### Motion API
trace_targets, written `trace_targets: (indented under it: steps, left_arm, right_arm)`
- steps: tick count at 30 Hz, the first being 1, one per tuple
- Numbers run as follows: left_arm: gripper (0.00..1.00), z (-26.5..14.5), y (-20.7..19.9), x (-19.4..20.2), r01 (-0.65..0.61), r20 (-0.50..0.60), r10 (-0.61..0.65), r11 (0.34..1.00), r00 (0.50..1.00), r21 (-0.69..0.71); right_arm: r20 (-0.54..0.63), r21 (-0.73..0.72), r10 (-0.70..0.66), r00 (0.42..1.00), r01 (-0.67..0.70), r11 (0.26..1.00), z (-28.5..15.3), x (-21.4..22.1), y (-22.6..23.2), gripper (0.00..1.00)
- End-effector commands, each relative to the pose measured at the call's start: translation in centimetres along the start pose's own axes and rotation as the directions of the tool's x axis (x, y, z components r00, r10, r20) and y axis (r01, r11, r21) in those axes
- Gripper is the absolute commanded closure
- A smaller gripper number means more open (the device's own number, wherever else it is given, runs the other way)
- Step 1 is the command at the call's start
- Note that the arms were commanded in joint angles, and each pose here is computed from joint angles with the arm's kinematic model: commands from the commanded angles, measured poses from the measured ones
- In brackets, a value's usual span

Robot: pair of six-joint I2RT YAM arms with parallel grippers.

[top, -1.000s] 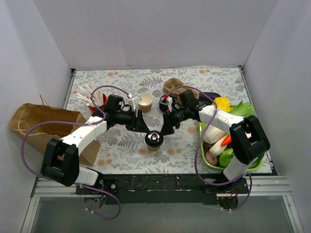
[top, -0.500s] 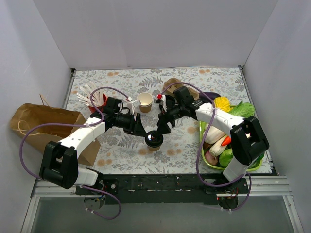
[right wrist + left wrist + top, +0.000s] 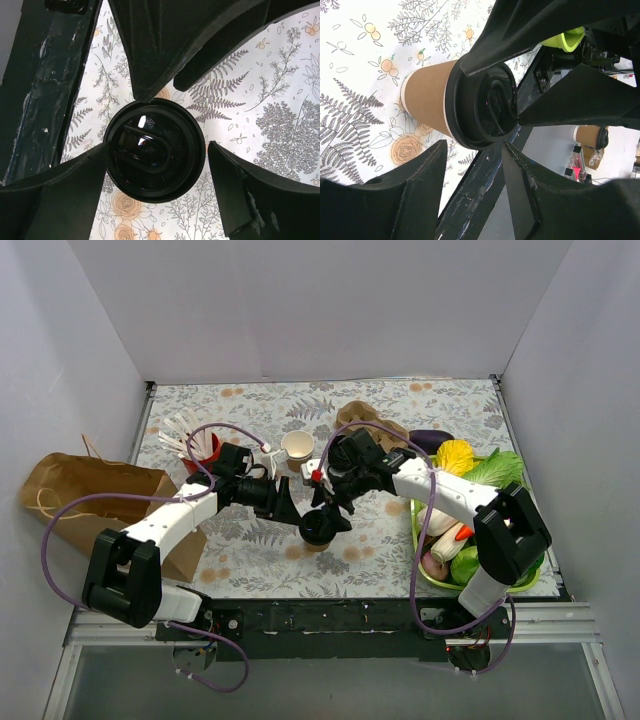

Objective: Pack the takeout coffee

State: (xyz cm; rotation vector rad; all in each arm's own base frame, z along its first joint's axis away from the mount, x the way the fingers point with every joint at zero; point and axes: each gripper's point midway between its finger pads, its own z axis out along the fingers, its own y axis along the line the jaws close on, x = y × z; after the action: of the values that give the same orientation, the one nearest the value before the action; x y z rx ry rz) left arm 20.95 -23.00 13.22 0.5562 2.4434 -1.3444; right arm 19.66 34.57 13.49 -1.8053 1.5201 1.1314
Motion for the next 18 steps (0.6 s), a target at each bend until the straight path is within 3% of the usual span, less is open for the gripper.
trace_targets:
  steps: [1, 7, 10, 14, 18]
  left_arm:
    - [0.53, -0.1, 0.0, 0.3, 0.006, 0.004, -0.006, 1.0, 1.0, 0.019]
    - [0.54, 0.1, 0.3, 0.4, 0.019, -0.002, -0.019, 1.0, 1.0, 0.012]
    - [0.54, 0.2, 0.4, 0.5, 0.025, -0.007, -0.025, 1.0, 1.0, 0.016]
    - [0.54, 0.4, 0.5, 0.6, 0.031, -0.013, -0.031, 0.999, 0.999, 0.019]
    - [0.54, 0.6, 0.8, 0.8, 0.04, -0.015, -0.039, 0.999, 0.999, 0.018]
  right_arm:
    - [0.016, 0.001, -0.146, 0.989, 0.146, 0.989, -1.1, -2.1, 0.3, 0.12]
    - [0.031, 0.025, -0.117, 0.993, 0.116, 0.993, -1.2, -2.5, 0.1, 0.13]
    - [0.074, 0.06, -0.038, 0.997, 0.034, 0.998, -1.6, -3.6, -0.8, 0.14]
    - [0.148, 0.003, 0.084, 0.985, -0.086, 0.996, -2.0, -4.7, -0.8, 0.14]
    - [0.143, -0.035, 0.089, 0.986, -0.085, 0.996, -1.8, -4.2, 0.0, 0.13]
